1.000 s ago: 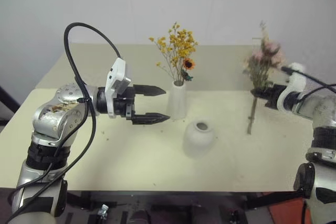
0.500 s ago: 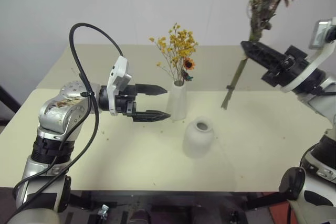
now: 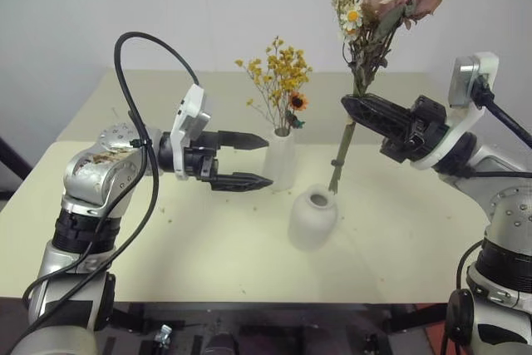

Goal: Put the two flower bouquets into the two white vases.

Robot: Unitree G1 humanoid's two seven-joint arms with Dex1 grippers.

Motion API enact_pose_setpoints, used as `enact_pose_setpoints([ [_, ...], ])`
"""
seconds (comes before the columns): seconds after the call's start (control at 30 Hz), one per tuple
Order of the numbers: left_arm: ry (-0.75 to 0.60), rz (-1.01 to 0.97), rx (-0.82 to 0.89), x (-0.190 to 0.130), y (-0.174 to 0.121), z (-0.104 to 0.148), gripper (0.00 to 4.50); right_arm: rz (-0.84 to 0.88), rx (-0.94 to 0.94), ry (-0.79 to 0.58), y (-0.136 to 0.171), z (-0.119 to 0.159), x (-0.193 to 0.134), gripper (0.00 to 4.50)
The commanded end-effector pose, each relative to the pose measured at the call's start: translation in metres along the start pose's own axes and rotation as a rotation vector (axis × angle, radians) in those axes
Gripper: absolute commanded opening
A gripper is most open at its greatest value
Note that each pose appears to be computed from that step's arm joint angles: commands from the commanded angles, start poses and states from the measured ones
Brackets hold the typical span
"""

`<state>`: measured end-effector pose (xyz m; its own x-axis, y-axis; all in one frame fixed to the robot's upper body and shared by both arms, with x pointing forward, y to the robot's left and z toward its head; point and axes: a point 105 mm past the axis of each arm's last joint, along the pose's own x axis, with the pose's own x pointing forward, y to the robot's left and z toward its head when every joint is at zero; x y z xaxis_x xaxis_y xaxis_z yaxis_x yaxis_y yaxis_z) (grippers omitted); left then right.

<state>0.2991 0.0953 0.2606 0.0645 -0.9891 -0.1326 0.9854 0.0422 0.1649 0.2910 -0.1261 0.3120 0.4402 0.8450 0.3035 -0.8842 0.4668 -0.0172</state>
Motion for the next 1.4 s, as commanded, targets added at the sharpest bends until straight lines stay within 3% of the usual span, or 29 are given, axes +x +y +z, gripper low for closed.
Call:
enact_pose_setpoints([
  [0.03, -0.008, -0.021, 0.041, 0.001, -0.001, 0.012, 4.5, 0.022, -0.064, -0.047, 0.007, 0.011, 0.004, 0.22],
  [0.53, 0.0, -0.035, 0.043, 0.003, -0.004, 0.011, 4.5, 0.044, -0.11, -0.089, 0.014, 0.026, 0.005, 0.22],
  [0.97, -0.001, -0.051, 0.033, 0.005, -0.003, 0.012, 4.5, 0.05, -0.019, -0.028, 0.017, -0.008, 0.01, 0.22],
  [1.4, 0.009, -0.062, 0.031, 0.006, -0.005, 0.01, 4.5, -0.022, 0.023, 0.044, 0.006, -0.047, -0.006, 0.22],
])
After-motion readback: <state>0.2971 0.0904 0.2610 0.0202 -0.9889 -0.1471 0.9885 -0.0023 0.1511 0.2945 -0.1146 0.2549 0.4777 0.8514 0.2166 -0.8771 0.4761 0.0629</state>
